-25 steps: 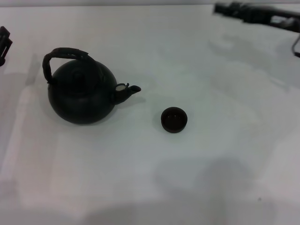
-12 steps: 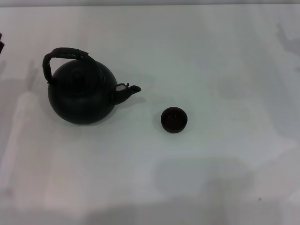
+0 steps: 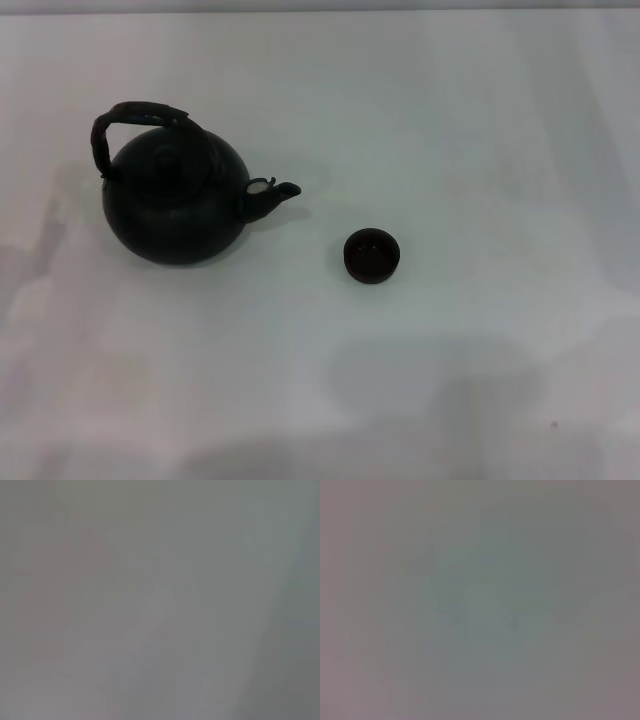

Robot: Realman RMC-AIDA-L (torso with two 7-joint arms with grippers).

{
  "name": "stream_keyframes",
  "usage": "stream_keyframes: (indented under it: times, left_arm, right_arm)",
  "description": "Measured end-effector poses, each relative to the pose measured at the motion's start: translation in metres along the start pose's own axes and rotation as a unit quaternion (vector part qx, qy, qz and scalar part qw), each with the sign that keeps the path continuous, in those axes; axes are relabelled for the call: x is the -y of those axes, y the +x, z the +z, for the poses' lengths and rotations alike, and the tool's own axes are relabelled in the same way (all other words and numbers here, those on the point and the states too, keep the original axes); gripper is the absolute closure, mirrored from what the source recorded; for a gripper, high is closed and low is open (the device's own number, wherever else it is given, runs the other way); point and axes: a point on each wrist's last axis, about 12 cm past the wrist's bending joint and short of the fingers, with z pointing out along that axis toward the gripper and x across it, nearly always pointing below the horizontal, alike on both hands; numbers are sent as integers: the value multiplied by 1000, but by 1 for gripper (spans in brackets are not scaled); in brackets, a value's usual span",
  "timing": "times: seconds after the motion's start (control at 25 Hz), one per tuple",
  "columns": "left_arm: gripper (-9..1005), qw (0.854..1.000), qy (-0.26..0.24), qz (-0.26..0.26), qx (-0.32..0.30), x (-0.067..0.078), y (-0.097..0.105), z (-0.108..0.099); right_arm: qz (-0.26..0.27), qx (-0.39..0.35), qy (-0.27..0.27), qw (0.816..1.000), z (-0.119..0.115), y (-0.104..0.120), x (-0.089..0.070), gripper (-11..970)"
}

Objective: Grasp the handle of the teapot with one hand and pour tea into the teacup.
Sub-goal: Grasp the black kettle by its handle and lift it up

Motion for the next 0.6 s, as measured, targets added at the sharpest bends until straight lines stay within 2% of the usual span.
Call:
stream_keyframes:
  times: [0.12, 0.2, 0.36, 0.6]
  left_arm:
    - [181, 999, 42, 11, -24, 6, 4, -6]
    - [181, 995, 85, 17, -43, 15, 7, -1]
    - [182, 992, 114, 22, -53, 21, 10, 10]
    - [182, 990, 123, 27, -63, 26, 12, 31]
  right_arm:
    - [3, -10, 4, 1000, 3, 0, 1, 175]
    - [6, -19, 5, 1000, 10, 0, -2, 175]
    - [8, -21, 3, 1000, 14, -1, -5, 175]
    - [11, -24, 7, 1000, 12, 0, -2, 175]
